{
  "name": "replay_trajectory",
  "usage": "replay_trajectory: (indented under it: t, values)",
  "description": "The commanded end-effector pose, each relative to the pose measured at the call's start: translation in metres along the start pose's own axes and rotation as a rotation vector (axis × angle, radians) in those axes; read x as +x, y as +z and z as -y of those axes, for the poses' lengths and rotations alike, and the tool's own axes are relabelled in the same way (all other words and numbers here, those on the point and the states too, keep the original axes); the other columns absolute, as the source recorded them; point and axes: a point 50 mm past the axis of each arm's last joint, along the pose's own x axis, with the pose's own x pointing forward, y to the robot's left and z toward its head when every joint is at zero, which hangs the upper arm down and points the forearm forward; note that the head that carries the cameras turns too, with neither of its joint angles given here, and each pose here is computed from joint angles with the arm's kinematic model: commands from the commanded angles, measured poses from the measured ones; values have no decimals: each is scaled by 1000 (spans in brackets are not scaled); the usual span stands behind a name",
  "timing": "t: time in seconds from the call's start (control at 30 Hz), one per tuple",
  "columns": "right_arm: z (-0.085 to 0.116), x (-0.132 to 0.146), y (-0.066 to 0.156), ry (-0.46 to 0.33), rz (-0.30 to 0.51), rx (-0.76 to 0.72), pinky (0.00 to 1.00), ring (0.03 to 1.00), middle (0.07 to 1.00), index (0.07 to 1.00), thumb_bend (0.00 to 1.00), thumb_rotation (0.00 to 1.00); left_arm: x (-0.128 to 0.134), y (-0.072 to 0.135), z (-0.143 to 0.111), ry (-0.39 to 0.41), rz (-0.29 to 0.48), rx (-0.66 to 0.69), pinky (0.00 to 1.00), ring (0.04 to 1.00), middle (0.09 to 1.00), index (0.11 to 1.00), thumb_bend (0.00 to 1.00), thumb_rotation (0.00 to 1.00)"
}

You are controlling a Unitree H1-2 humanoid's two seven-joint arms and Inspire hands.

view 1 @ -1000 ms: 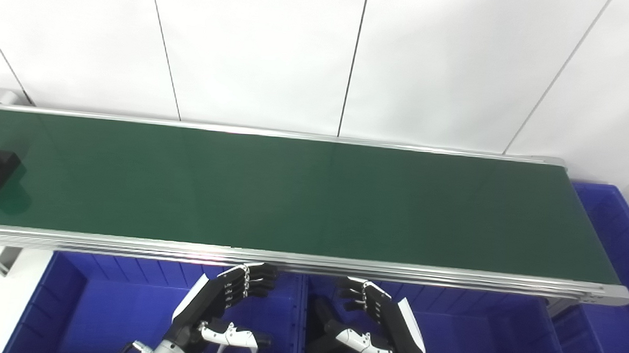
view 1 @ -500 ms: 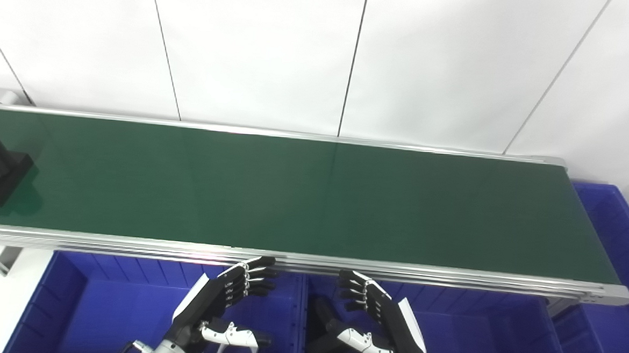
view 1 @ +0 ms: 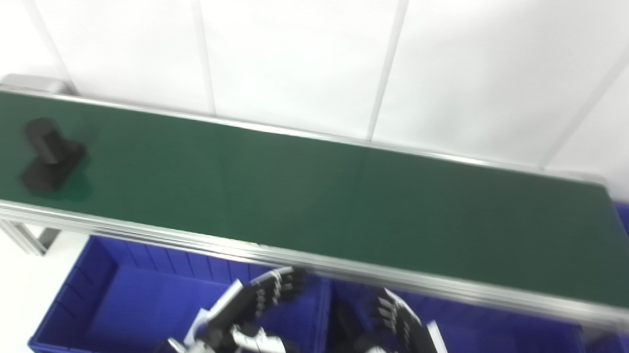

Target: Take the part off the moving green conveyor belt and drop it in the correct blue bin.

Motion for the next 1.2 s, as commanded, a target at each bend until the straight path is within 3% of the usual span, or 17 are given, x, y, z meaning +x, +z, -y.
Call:
replay_trajectory:
  t: [0.0, 0.47, 0.97, 1.17]
  values:
    - [6, 7, 10, -7, 90, -5, 675, 734, 785, 842, 643, 431, 13, 10, 5, -8, 73, 14, 819, 821, 839, 834, 1000, 176]
    - [21, 12, -11, -2, 28, -18, 654, 727, 783, 848, 674, 486, 33, -7, 15, -10, 58, 2, 760, 787, 808, 807, 1000, 160]
    - [30, 13, -11, 1, 30, -14, 668, 730, 784, 856, 644, 447, 41, -6, 22, -15, 57, -2, 755, 780, 802, 801, 1000, 158]
    - [40, 11, -10, -2, 33, -24, 655, 721, 785, 862, 629, 459, 46, -6, 30, -12, 56, -20, 762, 780, 800, 797, 1000, 110]
